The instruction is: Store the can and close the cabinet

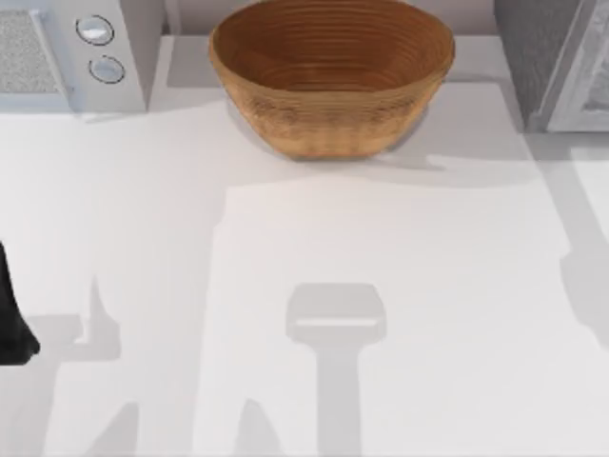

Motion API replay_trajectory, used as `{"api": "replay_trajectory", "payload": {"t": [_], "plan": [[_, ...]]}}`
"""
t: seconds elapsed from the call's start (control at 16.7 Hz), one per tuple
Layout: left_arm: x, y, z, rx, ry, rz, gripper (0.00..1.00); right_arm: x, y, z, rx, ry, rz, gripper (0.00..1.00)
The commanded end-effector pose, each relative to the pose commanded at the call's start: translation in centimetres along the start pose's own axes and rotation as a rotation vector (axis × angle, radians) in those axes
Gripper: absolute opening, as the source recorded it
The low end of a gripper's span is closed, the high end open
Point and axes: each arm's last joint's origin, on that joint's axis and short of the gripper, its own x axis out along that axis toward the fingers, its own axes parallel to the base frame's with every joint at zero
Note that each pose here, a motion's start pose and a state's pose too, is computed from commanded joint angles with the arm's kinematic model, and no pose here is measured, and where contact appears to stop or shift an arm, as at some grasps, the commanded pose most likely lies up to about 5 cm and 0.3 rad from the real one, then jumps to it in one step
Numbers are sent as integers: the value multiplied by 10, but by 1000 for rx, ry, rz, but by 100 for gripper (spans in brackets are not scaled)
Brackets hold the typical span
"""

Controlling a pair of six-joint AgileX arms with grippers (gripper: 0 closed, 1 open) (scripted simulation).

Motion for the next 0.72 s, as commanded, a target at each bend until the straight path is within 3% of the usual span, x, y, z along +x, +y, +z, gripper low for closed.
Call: {"api": "replay_trajectory", "payload": {"t": [0.72], "plan": [[0,0,0,0,0,0,100,0,0,0,0,0,0,98]]}}
